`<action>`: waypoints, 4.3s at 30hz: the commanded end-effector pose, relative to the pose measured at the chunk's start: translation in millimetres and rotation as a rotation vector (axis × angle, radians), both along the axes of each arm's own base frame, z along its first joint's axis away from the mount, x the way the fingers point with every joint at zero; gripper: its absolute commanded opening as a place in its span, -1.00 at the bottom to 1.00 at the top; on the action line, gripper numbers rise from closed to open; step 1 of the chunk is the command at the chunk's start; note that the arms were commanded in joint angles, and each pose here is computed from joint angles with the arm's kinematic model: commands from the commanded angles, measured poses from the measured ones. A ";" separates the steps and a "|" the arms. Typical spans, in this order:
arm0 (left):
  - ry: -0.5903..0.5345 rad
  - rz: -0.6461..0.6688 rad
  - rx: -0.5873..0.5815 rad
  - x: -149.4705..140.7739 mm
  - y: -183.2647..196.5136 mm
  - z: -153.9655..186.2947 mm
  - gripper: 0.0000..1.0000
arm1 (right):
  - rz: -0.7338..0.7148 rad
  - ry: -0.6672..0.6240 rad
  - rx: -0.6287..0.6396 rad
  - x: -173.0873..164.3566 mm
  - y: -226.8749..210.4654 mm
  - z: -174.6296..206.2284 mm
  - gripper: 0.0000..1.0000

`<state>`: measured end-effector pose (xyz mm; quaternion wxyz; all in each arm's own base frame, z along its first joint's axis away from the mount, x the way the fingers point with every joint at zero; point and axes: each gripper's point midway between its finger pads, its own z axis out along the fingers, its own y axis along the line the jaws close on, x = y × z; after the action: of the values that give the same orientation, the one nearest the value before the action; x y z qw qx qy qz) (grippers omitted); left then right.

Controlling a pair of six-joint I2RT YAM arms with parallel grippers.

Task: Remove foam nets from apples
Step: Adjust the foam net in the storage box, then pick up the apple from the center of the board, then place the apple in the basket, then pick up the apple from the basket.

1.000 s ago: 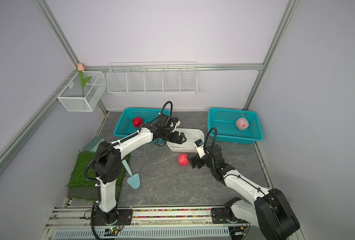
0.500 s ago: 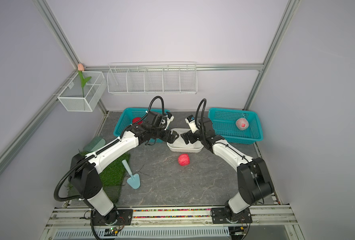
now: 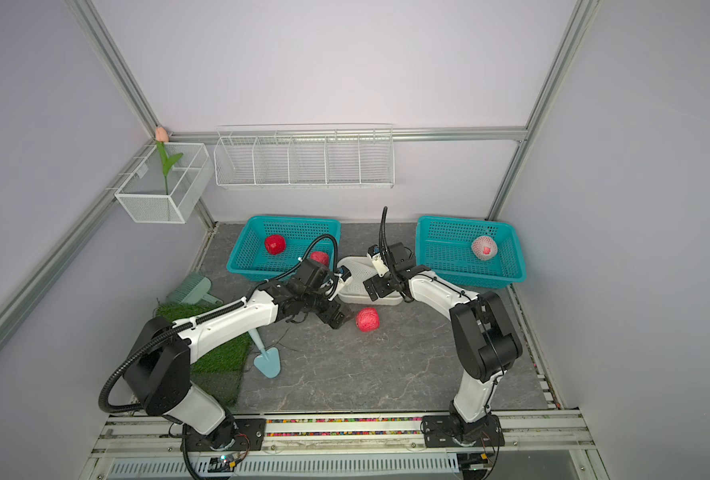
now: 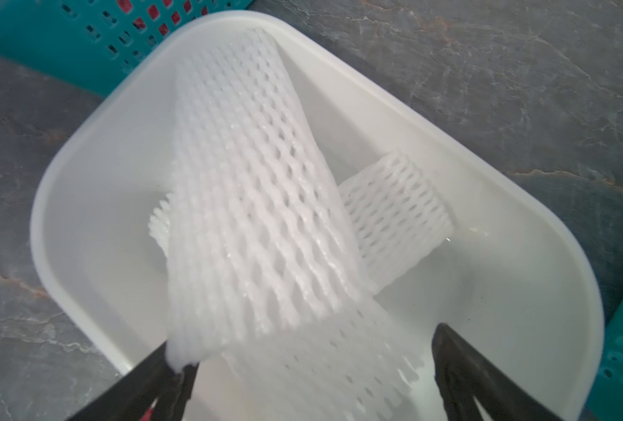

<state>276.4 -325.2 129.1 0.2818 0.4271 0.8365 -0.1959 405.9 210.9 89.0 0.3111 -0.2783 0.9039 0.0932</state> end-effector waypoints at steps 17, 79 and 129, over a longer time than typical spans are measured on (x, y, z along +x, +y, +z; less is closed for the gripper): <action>0.011 -0.235 0.130 -14.5 -59.4 -35.1 0.99 | -0.094 -0.196 0.081 -50.1 -62.6 100.2 0.79; -0.013 0.665 0.199 235.2 145.0 -22.9 -0.13 | -0.287 -0.265 0.061 -73.5 -127.6 122.8 0.79; -0.104 0.502 -0.306 130.4 106.4 90.3 0.96 | -0.969 -0.176 0.005 137.5 -341.8 33.1 0.79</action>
<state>407.3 -208.1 201.1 0.3992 0.1583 0.8840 -0.1848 528.4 -125.2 119.5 0.3705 0.1517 0.9111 -0.0979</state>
